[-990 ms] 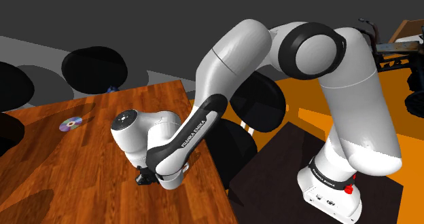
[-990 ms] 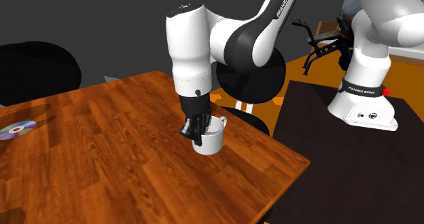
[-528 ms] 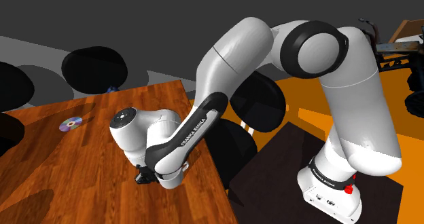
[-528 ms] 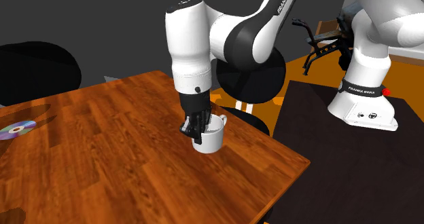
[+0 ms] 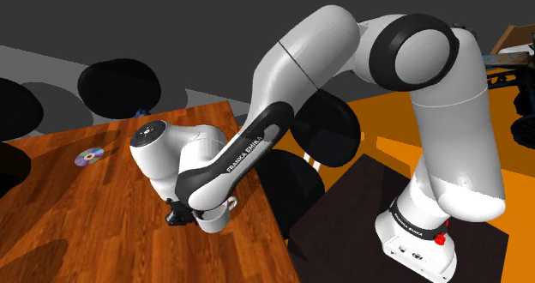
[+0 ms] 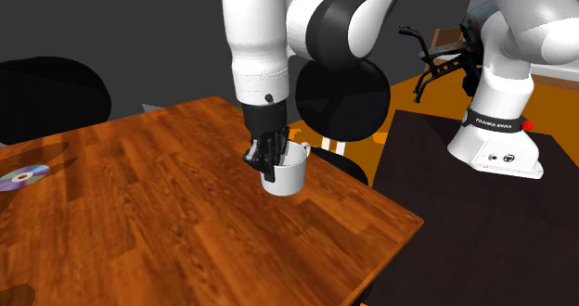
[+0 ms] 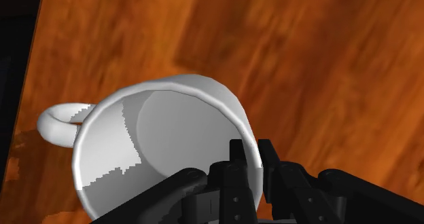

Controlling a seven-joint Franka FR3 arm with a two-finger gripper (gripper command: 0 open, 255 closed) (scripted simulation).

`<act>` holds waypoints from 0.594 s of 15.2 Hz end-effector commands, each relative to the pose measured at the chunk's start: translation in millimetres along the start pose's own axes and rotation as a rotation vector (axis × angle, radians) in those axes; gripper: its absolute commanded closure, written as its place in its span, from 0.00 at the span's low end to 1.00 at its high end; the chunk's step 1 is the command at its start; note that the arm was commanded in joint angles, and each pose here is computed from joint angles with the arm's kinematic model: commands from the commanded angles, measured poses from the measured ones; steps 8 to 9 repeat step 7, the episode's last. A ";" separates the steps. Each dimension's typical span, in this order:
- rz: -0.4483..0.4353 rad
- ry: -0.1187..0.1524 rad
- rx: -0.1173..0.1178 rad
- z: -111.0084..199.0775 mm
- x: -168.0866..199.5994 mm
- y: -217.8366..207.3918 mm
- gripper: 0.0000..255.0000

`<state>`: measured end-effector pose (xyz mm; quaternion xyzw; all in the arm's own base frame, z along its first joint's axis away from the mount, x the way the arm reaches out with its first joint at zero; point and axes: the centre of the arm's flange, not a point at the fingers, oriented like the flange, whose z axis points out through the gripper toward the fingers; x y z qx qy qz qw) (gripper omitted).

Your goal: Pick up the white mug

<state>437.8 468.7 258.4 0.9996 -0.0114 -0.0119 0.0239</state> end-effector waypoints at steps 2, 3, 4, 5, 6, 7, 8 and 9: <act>0.000 0.000 0.000 -15.7 -0.7 -0.1 1.00; 0.000 0.000 0.000 -21.0 -0.8 0.1 1.00; 0.000 0.000 0.000 -26.3 -0.9 0.4 1.00; 0.000 0.000 0.000 -31.5 -1.1 0.6 1.00; 0.000 0.000 0.000 -32.3 -1.1 0.7 1.00; 0.000 0.000 0.000 -32.3 -1.1 0.7 1.00; 0.000 0.000 0.000 -32.3 -1.1 0.7 1.00; 0.000 0.000 0.000 -32.3 -1.1 0.7 1.00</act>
